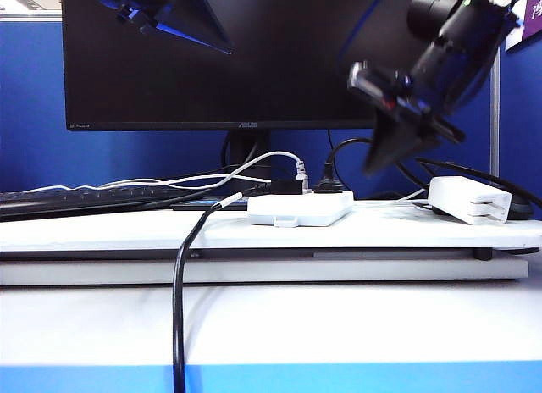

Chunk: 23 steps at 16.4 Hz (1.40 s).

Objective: Unplug the white charger from the socket, then place it next to the socket.

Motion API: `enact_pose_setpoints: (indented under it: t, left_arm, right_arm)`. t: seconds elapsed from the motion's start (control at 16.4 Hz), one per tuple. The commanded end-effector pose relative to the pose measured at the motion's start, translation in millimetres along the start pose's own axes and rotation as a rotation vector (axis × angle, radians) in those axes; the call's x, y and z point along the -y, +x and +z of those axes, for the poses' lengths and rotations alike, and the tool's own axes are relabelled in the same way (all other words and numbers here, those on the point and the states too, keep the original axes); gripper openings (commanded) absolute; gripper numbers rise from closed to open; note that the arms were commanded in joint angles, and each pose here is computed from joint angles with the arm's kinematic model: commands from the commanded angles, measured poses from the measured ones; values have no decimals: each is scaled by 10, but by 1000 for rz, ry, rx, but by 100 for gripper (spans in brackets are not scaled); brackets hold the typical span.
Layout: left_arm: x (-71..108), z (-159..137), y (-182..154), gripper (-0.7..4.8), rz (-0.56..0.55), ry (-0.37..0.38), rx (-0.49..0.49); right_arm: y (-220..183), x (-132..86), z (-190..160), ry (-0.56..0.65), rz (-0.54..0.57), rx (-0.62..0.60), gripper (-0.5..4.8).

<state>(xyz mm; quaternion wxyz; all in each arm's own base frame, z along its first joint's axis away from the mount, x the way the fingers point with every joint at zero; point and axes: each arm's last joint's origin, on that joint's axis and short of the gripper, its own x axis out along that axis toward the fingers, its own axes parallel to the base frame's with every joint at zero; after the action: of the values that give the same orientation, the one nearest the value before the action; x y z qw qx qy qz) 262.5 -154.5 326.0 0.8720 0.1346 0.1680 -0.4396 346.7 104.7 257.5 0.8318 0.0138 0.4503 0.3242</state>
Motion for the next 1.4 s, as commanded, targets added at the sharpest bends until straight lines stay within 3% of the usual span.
enact_pose_setpoints:
  t: [0.06,0.12,0.31,0.61,0.92,1.16,1.4]
  left_arm:
    - [0,43,-29,-5,3,7,23]
    - [0,43,-29,-5,3,7,23]
    - [1,43,-29,-5,3,7,23]
    - [2,46,-34,-5,3,8,25]
    - [6,56,-50,-5,4,10,30]
    - [6,56,-50,-5,4,9,30]
    - [14,73,-82,-5,6,12,38]
  right_arm:
    - [-275,-130,101,-58,0,109,-6]
    - [-319,-142,96,-58,-33,108,-6]
    - [-618,-217,-15,-86,-270,38,-6]
    - [-729,-247,-218,-60,-355,-151,-6]
    - [-724,-192,-257,-77,-518,-226,-6]
    - [-583,-121,-302,-70,-521,-319,-6]
    - [-439,-49,-285,-68,-523,-332,-6]
